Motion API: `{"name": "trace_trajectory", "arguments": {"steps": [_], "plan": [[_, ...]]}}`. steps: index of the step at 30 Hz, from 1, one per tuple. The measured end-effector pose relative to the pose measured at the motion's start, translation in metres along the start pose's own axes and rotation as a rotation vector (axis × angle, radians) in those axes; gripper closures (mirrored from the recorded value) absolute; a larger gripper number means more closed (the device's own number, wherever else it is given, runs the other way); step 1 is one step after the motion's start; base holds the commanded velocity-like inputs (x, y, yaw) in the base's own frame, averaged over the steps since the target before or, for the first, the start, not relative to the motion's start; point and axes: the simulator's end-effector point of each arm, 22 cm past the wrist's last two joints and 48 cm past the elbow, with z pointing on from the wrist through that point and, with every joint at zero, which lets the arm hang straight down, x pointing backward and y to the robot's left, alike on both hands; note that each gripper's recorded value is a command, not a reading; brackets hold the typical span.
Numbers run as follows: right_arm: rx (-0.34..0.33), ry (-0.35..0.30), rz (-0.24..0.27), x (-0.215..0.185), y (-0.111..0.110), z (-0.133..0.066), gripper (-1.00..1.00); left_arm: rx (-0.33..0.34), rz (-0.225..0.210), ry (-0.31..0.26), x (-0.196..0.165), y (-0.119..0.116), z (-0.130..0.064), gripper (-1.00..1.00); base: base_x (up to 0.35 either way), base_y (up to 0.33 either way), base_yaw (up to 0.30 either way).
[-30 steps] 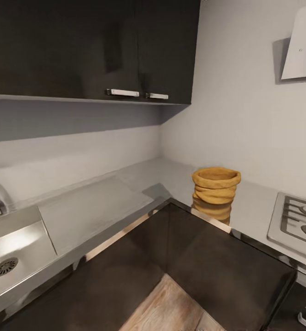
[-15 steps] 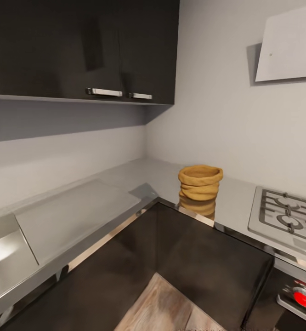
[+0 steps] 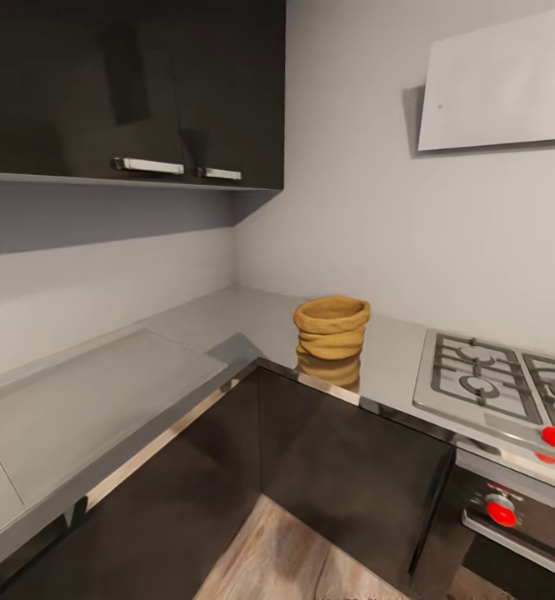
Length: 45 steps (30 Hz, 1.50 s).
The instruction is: In the kitchen, take the popcorn bag from the countertop, put it into the microwave, and heat it until the popcorn is cooked so the cooked popcorn ends up inside the bag.
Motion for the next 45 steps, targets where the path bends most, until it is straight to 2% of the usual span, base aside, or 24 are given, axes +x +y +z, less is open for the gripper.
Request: {"name": "trace_trajectory", "arguments": {"steps": [13,31,45], "plan": [[0.0,0.001,0.0,0.0004,0.0,0.0,-1.0,0.0,-0.001,0.0,0.0,0.0,0.0,-1.0,0.0,0.003,-0.208],[0.005,0.001,0.001,0.0005,-0.0039,-0.0002,-1.0,-0.001,-0.001,0.0,-0.0001,0.0004,0.0,-1.0,0.0,0.16,-0.006],[0.006,0.005,0.0,0.0014,-0.0056,-0.0003,-1.0,0.0,0.0,0.0,0.0,0.0004,0.0,-1.0,0.005,0.011,0.0]]}}
